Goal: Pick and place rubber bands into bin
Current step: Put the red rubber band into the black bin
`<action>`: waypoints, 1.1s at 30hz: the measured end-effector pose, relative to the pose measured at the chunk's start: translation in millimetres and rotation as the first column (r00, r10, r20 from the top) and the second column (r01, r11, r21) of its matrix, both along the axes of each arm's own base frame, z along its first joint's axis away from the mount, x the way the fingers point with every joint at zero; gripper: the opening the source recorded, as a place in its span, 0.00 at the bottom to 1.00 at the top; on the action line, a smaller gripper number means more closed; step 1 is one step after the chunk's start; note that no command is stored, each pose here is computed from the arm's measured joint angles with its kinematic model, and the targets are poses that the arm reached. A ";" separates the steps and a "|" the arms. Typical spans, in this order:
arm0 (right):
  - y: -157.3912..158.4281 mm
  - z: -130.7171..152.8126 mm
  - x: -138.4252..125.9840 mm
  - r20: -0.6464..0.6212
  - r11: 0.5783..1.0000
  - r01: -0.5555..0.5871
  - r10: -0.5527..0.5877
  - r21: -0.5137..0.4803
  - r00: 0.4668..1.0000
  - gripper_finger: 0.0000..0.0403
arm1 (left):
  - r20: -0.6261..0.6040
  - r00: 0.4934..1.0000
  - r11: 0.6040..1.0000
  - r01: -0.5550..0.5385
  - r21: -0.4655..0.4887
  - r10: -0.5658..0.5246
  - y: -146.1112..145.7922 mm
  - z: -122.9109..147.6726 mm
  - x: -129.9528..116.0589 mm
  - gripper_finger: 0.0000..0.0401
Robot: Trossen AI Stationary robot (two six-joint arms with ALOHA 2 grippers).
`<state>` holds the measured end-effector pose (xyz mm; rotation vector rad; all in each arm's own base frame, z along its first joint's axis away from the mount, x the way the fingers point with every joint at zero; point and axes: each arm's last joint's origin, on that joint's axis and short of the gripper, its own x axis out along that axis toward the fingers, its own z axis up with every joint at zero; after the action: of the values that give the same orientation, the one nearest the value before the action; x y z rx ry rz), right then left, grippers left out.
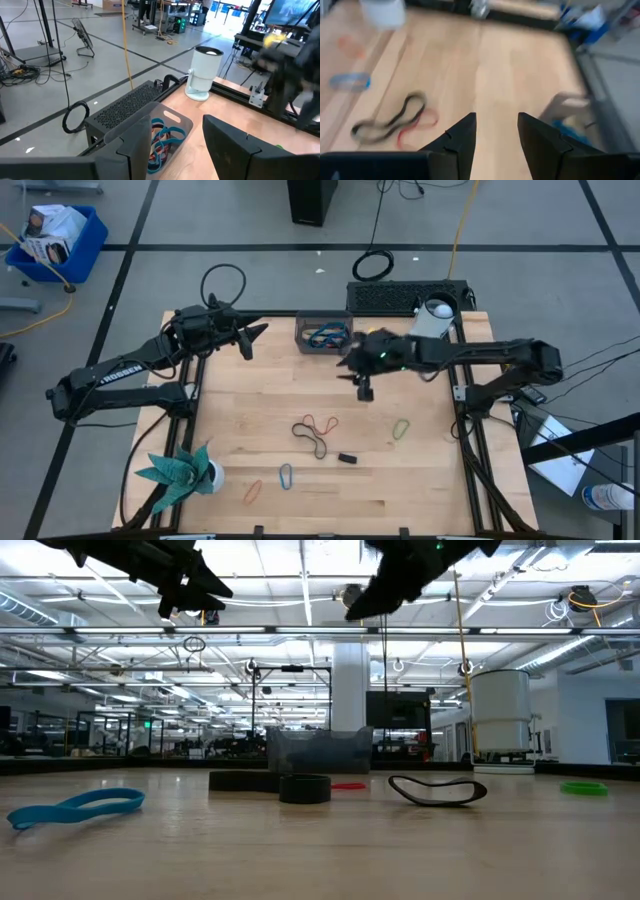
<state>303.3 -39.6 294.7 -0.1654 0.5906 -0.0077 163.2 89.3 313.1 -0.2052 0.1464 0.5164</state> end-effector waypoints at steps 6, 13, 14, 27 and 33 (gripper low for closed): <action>12.1 -43.2 26.4 -0.138 0.997 -0.070 0.071 0.014 0.988 0.33 | 0.000 1.000 1.000 0.002 -0.001 -0.002 -0.1 0.0 0.0 0.46; 28.4 -95.0 46.0 -0.290 0.971 -0.231 0.236 0.052 0.927 0.33 | 0.000 1.000 1.000 0.002 -0.003 -0.002 -0.1 -0.2 0.0 0.46; 30.0 -102.0 47.9 -0.310 0.970 -0.236 0.242 0.057 0.920 0.33 | -0.001 1.000 1.000 0.003 -0.003 -0.003 -0.1 -0.2 0.0 0.46; 47.1 -156.3 66.1 -0.384 0.959 -0.273 0.283 0.082 0.879 0.33 | -0.037 0.999 1.000 0.001 -0.023 -0.002 -0.4 -4.1 -0.8 0.46; 47.4 -166.4 68.2 -0.398 0.958 -0.273 0.284 0.084 0.872 0.33 | -0.059 0.998 0.999 0.000 -0.035 -0.002 -0.7 -6.4 -1.3 0.46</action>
<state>371.4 7.8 128.3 -0.2298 0.9801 0.3228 161.9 88.6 306.7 -0.2245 0.2134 0.5190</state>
